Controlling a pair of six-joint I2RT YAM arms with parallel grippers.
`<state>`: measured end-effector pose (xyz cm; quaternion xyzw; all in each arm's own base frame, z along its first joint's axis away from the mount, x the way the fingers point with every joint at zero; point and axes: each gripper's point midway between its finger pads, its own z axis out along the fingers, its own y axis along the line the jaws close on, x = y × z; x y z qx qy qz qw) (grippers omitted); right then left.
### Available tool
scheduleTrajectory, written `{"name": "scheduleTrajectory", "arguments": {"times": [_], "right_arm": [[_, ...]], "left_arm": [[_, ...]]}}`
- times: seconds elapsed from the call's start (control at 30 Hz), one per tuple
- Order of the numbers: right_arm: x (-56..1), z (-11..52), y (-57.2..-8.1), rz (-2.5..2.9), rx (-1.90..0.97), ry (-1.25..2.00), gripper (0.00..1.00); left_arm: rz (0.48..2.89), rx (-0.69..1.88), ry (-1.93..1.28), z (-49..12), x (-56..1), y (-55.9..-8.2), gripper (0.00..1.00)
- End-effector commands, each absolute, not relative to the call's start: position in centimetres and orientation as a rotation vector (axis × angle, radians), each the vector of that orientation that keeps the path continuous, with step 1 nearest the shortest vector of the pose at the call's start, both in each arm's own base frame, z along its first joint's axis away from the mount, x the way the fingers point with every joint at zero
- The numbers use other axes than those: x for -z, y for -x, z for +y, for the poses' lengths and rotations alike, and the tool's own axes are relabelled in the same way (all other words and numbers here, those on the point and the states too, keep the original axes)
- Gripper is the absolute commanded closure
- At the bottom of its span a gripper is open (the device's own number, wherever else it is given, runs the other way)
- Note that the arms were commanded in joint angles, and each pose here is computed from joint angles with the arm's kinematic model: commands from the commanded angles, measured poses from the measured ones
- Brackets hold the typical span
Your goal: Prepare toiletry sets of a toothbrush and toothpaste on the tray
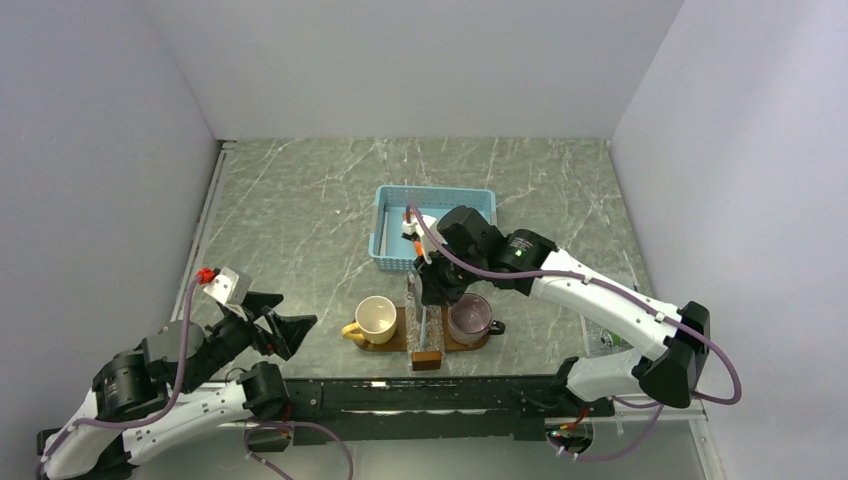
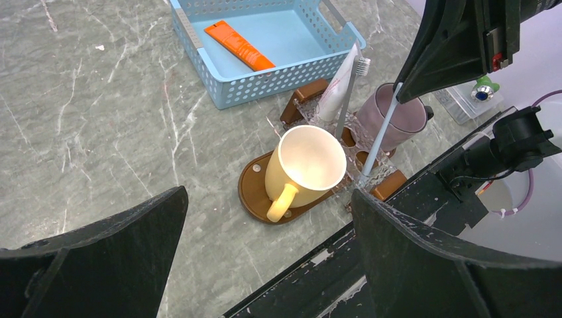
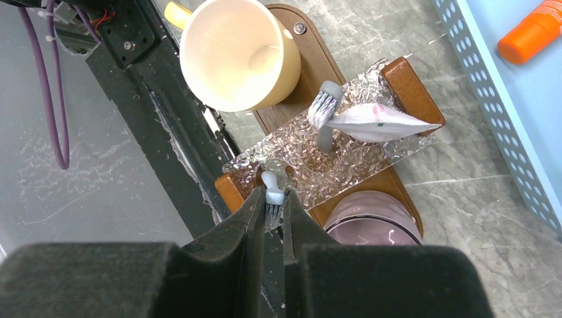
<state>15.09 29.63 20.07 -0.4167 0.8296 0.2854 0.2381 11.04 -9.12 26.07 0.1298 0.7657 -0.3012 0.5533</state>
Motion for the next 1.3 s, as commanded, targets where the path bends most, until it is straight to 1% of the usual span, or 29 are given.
{"name": "scheduleTrajectory", "arguments": {"times": [0.0, 0.33, 0.53, 0.97, 1.1, 1.27], "right_arm": [[-19.9, 29.7, -15.5, 2.269, -0.758, 1.132, 0.9], [-20.0, 29.6, -15.8, 2.266, -0.741, 1.112, 0.79], [-20.1, 29.6, -16.1, 2.26, -0.736, 1.092, 0.75], [-20.5, 29.7, -16.7, 2.239, -0.724, 1.046, 0.71], [-20.7, 29.6, -17.0, 2.232, -0.712, 1.021, 0.66], [-21.2, 29.4, -17.5, 2.222, -0.69, 0.997, 0.64]], "left_arm": [[1.796, 0.713, -0.314, -9.7, -26.5, -11.3, 0.01], [1.803, 0.707, -0.315, -9.7, -26.4, -11.4, 0.01], [1.798, 0.712, -0.312, -9.7, -26.5, -11.4, 0.01], [1.803, 0.709, -0.317, -9.8, -26.4, -11.4, 0.01], [1.804, 0.709, -0.317, -9.8, -26.4, -11.4, 0.01], [1.807, 0.707, -0.32, -9.9, -26.4, -11.4, 0.01]]}}
